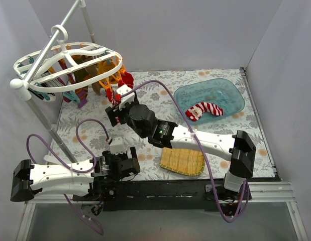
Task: Remove the socks clipped to the hanger
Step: Remove the sock from the hanger.
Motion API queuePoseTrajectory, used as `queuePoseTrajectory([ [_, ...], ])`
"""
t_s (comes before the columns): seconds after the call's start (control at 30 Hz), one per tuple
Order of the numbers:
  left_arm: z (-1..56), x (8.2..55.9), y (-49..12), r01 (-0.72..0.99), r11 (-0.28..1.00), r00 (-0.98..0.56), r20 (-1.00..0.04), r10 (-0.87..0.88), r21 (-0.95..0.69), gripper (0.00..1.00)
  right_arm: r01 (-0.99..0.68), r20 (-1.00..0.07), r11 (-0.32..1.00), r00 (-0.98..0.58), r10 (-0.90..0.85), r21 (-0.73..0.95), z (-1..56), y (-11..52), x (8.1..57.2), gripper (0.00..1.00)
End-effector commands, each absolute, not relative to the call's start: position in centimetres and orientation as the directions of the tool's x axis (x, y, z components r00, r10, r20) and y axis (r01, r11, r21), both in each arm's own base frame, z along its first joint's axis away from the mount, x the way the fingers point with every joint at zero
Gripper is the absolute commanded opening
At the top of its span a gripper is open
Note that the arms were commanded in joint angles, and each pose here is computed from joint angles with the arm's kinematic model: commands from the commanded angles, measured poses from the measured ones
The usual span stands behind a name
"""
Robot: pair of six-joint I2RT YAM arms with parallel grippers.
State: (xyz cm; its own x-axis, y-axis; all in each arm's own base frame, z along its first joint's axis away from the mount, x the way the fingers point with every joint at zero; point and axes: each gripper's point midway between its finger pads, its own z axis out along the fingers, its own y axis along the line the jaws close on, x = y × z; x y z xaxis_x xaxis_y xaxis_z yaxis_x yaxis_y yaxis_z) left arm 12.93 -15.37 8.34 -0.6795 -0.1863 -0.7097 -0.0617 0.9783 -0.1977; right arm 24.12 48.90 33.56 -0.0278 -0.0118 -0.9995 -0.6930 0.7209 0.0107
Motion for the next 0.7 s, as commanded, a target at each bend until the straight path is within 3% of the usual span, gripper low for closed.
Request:
queuePoseTrajectory([
  [0.0, 9.9, 13.8, -16.2, -0.207, 0.909, -0.619, -0.671, -0.409, -0.362, 0.94, -0.703, -0.996, 0.706, -0.036, 0.08, 0.082, 35.6, 49.5, 25.3, 0.84],
  [0.17, 10.0, 14.0, -16.3, -0.201, 0.909, -0.618, -0.673, -0.406, -0.364, 0.94, -0.736, -0.992, 0.667, -0.044, 0.119, 0.113, 35.2, 49.7, 25.9, 0.77],
  [0.23, 10.1, 14.1, -16.4, -0.193, 0.909, -0.618, -0.674, -0.405, -0.369, 0.94, -0.761, -0.991, 0.639, -0.039, 0.128, 0.113, 35.4, 50.0, 25.8, 0.7],
  [0.27, 10.1, 14.2, -16.5, -0.19, 0.909, -0.618, -0.674, -0.404, -0.37, 0.94, -0.767, -0.991, 0.632, -0.037, 0.13, 0.111, 35.5, 50.0, 25.8, 0.64],
  [0.3, 10.3, 14.2, -16.7, -0.18, 0.91, -0.619, -0.676, -0.4, -0.374, 0.94, -0.771, -0.992, 0.627, -0.039, 0.123, 0.107, 35.3, 50.0, 25.6, 0.47],
  [0.4, 10.5, 14.4, -16.8, -0.172, 0.911, -0.617, -0.68, -0.397, -0.375, 0.94, -0.787, -0.99, 0.607, -0.035, 0.134, 0.11, 35.9, 49.4, 25.2, 0.23],
  [0.5, 11.5, 14.7, -17.3, -0.144, 0.907, -0.61, -0.686, -0.396, -0.396, 0.94, -0.807, -0.991, 0.579, -0.051, 0.127, 0.116, 36.0, 48.6, 24.7, 0.07],
  [0.57, 12.3, 14.8, -17.7, -0.113, 0.907, -0.613, -0.69, -0.385, -0.406, 0.93, -0.822, -0.992, 0.557, -0.073, 0.103, 0.118, 35.2, 48.1, 24.4, 0.01],
  [0.67, 13.9, 15.0, -18.8, -0.076, 0.886, -0.607, -0.684, -0.404, -0.457, 0.9, -0.846, -0.986, 0.507, -0.124, 0.114, 0.166, 35.0, 46.5, 24.4, 0.01],
])
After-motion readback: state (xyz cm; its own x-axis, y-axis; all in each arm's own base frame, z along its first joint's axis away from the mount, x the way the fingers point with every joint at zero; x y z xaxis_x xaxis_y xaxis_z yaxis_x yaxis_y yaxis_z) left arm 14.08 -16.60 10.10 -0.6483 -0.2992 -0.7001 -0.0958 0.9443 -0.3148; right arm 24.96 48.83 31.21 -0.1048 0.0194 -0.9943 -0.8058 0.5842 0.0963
